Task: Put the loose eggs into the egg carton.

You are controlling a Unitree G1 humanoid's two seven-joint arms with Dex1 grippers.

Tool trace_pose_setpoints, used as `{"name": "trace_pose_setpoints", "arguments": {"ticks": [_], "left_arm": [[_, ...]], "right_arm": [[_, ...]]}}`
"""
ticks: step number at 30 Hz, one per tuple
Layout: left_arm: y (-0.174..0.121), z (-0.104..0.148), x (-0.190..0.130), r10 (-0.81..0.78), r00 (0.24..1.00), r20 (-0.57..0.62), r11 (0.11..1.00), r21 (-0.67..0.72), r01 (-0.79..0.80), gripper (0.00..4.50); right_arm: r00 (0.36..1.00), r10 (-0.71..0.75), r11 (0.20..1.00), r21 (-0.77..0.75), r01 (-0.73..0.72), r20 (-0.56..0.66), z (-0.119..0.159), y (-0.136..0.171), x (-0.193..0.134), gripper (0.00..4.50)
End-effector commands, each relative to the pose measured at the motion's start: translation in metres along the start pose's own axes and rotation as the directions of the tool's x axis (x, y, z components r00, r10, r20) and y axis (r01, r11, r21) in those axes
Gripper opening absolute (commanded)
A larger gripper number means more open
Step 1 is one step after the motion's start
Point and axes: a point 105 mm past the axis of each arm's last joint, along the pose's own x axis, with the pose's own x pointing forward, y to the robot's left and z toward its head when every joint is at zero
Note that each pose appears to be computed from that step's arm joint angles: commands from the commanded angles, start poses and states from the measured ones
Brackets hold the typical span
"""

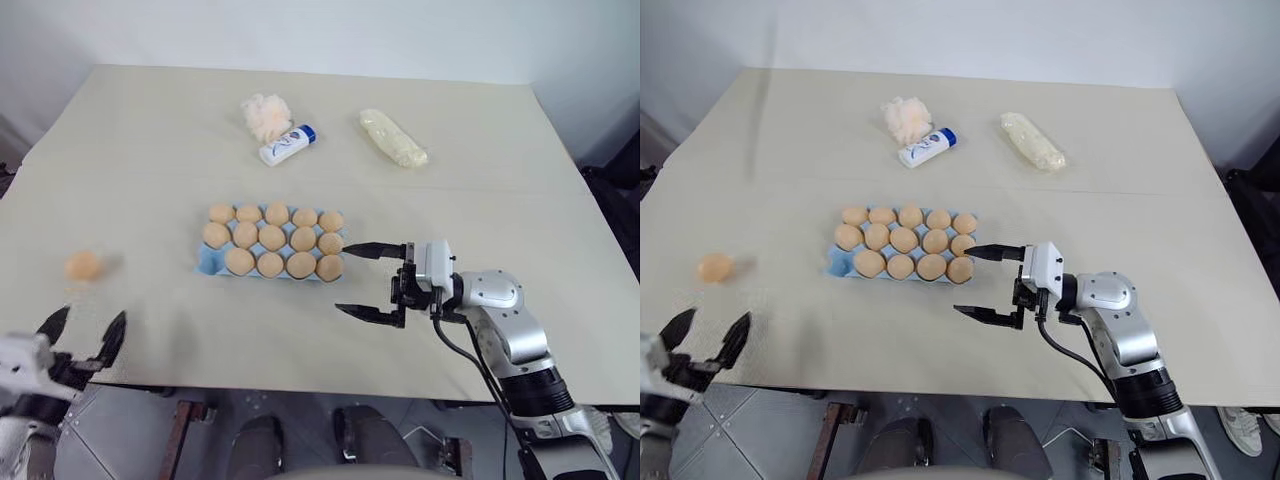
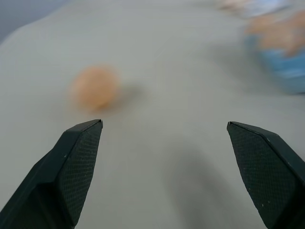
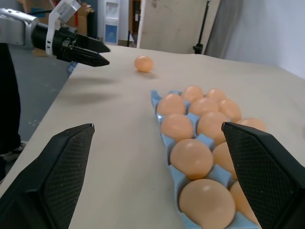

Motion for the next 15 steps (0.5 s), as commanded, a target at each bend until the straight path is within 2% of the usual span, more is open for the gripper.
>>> {"name": "trace_pose_setpoints", "arguments": {"ticks": [1, 5, 10, 15], "left_arm": [[0.027, 0.012, -0.010, 0.166, 0.983, 0.079, 0.986, -0.043, -0.163, 4.43], [0.030, 0.014, 0.002, 0.175, 0.981, 0.079, 0.985, -0.023, -0.173, 4.43], [0.039, 0.031, 0.029, 0.195, 0.972, 0.127, 0.981, -0.028, -0.193, 4.43], [0.047, 0.051, 0.067, 0.164, 0.977, 0.138, 0.981, 0.081, -0.176, 4.43]], "right_arm": [[0.999, 0.020, 0.999, -0.030, -0.019, 0.035, 0.009, -0.001, 0.002, 4.50], [0.999, 0.030, 0.999, -0.037, -0.029, 0.036, 0.009, -0.001, 0.003, 4.50], [0.999, 0.027, 0.999, -0.042, -0.025, 0.036, 0.008, -0.003, 0.003, 4.50], [0.999, 0.009, 0.999, -0.045, -0.007, 0.042, 0.007, -0.004, 0.005, 4.50]]}}
